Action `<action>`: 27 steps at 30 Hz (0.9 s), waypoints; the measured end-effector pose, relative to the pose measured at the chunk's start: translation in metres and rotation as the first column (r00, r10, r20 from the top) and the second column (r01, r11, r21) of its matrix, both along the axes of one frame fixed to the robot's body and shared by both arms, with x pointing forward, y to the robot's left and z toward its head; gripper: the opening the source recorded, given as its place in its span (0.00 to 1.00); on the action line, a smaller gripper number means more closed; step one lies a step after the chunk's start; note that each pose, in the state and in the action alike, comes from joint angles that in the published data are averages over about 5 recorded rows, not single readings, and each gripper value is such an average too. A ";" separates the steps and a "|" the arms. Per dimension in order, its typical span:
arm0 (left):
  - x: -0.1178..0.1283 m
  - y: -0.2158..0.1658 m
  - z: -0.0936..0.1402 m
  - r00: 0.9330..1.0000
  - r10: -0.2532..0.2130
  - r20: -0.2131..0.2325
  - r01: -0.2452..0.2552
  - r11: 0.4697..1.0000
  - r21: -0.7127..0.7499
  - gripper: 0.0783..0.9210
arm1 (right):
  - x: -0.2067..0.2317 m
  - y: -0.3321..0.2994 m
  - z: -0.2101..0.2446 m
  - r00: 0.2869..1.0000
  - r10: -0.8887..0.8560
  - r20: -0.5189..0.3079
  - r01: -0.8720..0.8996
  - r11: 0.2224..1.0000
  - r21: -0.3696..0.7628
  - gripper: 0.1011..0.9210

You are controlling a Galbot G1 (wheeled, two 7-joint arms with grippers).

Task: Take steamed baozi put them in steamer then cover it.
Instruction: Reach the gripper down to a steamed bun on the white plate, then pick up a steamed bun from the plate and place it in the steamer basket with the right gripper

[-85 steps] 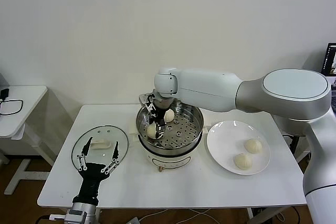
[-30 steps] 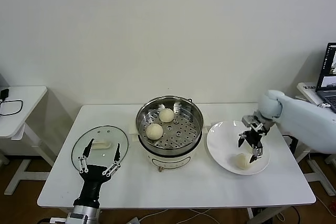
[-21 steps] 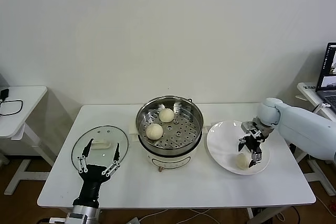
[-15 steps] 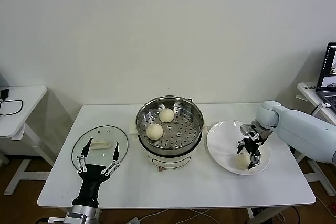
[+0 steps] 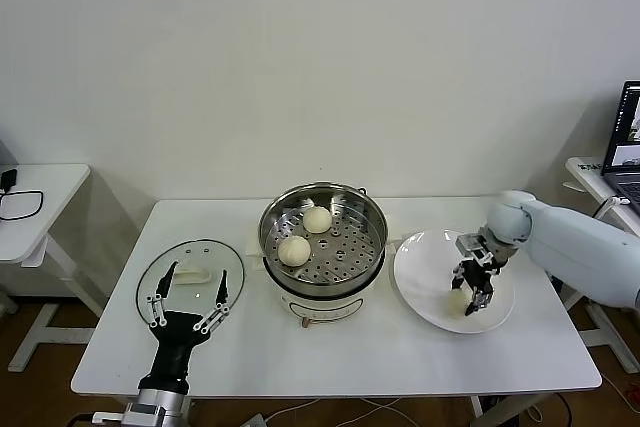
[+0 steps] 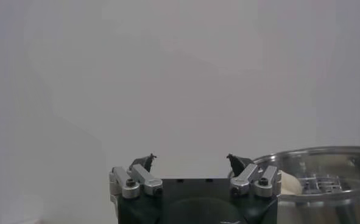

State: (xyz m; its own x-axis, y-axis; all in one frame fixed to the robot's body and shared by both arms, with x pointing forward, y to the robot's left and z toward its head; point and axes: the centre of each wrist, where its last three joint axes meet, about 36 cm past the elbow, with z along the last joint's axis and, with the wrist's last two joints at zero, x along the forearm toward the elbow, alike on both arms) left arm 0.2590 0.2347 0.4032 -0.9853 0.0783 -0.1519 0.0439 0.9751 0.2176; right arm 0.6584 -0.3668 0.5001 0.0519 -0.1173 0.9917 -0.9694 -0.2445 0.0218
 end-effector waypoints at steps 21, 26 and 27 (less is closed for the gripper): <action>-0.001 -0.001 0.003 1.000 -0.014 0.009 0.014 1.000 -0.003 0.88 | 0.021 0.175 0.204 0.681 0.668 0.300 -0.695 0.718 -0.023 0.64; 0.000 -0.001 0.004 1.000 -0.014 0.012 0.014 1.000 -0.003 0.88 | 0.006 0.217 0.203 0.505 0.807 0.306 -0.834 0.547 -0.069 0.63; 0.000 -0.001 0.004 1.000 -0.014 0.012 0.014 1.000 -0.004 0.88 | 0.002 0.224 0.201 0.469 0.829 0.304 -0.856 0.512 -0.077 0.63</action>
State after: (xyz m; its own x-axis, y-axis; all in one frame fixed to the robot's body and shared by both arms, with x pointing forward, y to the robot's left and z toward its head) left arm 0.2586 0.2332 0.4074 -0.9822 0.0912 -0.1643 0.0547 0.9752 0.2143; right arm 0.6607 -0.1425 0.7009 -0.0928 -0.2388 0.9666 -0.2501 -0.9341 -0.2548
